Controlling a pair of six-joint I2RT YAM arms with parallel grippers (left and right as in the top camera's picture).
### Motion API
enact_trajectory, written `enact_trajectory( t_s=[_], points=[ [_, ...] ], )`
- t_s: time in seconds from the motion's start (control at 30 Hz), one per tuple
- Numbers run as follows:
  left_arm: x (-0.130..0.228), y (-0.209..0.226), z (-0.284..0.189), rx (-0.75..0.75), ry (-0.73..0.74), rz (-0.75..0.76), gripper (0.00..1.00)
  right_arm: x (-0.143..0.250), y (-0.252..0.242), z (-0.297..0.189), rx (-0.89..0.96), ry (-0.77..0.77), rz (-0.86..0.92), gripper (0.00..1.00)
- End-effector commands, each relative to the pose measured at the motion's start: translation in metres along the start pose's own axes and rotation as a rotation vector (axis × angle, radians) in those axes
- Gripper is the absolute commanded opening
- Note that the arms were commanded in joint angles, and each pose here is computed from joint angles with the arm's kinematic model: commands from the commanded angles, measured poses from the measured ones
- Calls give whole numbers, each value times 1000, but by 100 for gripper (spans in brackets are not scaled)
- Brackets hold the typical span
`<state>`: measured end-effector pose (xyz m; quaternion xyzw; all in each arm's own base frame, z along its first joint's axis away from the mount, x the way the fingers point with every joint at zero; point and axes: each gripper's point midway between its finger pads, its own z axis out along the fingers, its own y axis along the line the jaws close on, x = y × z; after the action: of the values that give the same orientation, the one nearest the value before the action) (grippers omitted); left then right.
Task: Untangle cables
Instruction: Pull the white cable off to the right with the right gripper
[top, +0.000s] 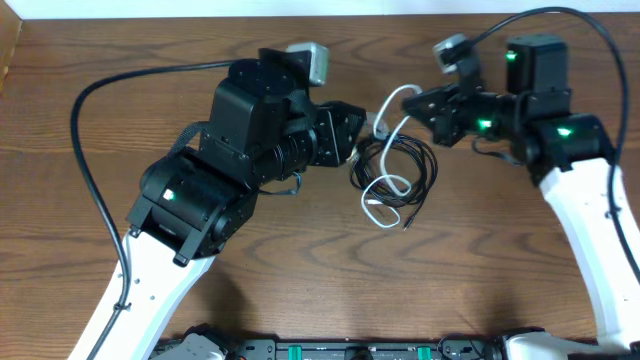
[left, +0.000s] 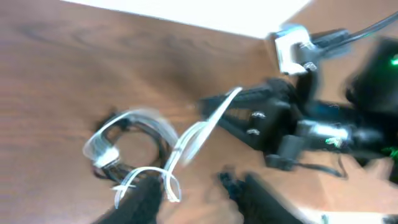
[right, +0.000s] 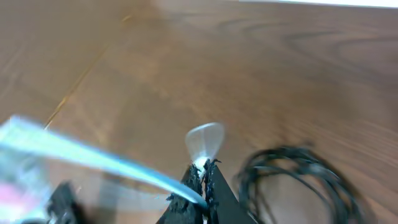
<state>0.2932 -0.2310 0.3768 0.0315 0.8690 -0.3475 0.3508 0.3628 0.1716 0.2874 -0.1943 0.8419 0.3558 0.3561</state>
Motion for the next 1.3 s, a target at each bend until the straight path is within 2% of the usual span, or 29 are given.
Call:
enact_trajectory(
  t_s=[0.0, 0.27, 0.5, 0.57, 0.73, 0.93, 1.13, 1.27],
  points=[
    [-16, 16, -5, -102, -81, 12, 56, -29, -14, -49, 190, -123, 34, 1],
    [-15, 24, -4, -140, -79, 17, 57, -45, -80, -166, 712, -226, 154, 1],
    [-9, 29, 2, -157, -52, 13, 57, -44, -131, -250, 967, -365, 298, 1],
    [-8, 31, 3, -163, -44, 11, 57, -43, -139, -268, 978, -417, 351, 1],
    [-7, 32, 7, -168, -37, 10, 57, -65, -124, -290, 841, -540, 357, 1],
    [-6, 34, 10, -174, -29, 8, 57, -114, -65, -326, 722, -697, 238, 1],
    [-4, 36, 11, -180, -20, 7, 57, -142, -17, -354, 725, -793, 119, 1],
    [-3, 36, 11, -183, -16, 7, 57, -140, -27, -360, 779, -798, 144, 1]
  ],
)
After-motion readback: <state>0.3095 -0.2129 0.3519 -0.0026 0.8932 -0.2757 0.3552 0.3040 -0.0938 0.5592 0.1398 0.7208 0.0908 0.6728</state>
